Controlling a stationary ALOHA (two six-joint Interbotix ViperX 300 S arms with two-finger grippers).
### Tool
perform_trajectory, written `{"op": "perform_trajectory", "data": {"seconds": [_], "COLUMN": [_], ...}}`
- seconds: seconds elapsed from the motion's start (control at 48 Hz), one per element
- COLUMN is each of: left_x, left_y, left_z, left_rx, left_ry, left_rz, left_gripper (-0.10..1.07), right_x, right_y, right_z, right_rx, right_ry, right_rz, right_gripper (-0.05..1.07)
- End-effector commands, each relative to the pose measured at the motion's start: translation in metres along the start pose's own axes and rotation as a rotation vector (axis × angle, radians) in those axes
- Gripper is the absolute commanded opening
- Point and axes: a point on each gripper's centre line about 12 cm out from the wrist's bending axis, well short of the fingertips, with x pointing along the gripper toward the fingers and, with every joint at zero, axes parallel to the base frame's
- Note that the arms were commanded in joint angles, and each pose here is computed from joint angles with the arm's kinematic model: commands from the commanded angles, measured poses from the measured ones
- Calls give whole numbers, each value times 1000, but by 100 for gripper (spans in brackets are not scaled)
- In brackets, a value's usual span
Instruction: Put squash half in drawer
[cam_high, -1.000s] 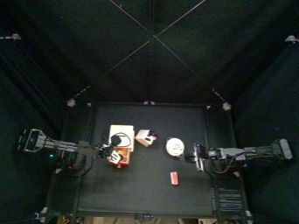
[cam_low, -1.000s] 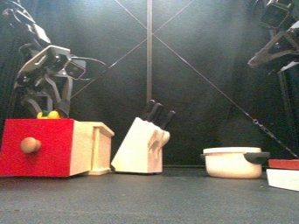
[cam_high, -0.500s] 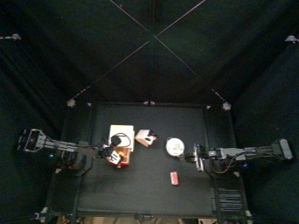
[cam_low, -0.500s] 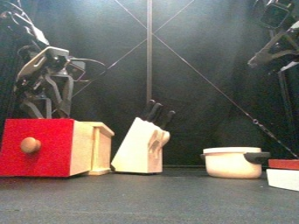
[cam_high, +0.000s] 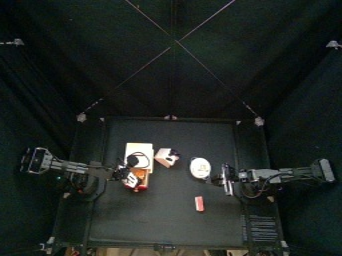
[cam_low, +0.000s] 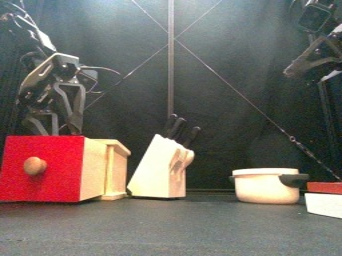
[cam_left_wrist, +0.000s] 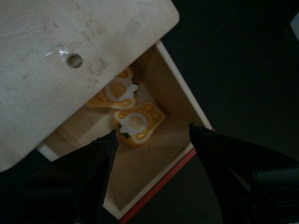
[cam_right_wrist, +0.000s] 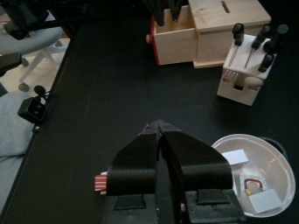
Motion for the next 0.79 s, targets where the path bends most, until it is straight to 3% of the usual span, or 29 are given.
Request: {"op": "perform_trajectory", "data": {"seconds": [0.0,0.771], "left_x": [-2,-2], "left_y": [-6,-7], "left_z": [5,5], "left_rx": [0,-2], "left_ry": [-22,-30], "left_rz": [-40,-61], "left_gripper": [97,97], "right_x": [1,1], "right_y": [0,1], "right_z": [7,9], "right_rx": [-1,-1], "right_ry": [-15,-20], "right_rz": [0,0], "right_gripper": [2,2]}}
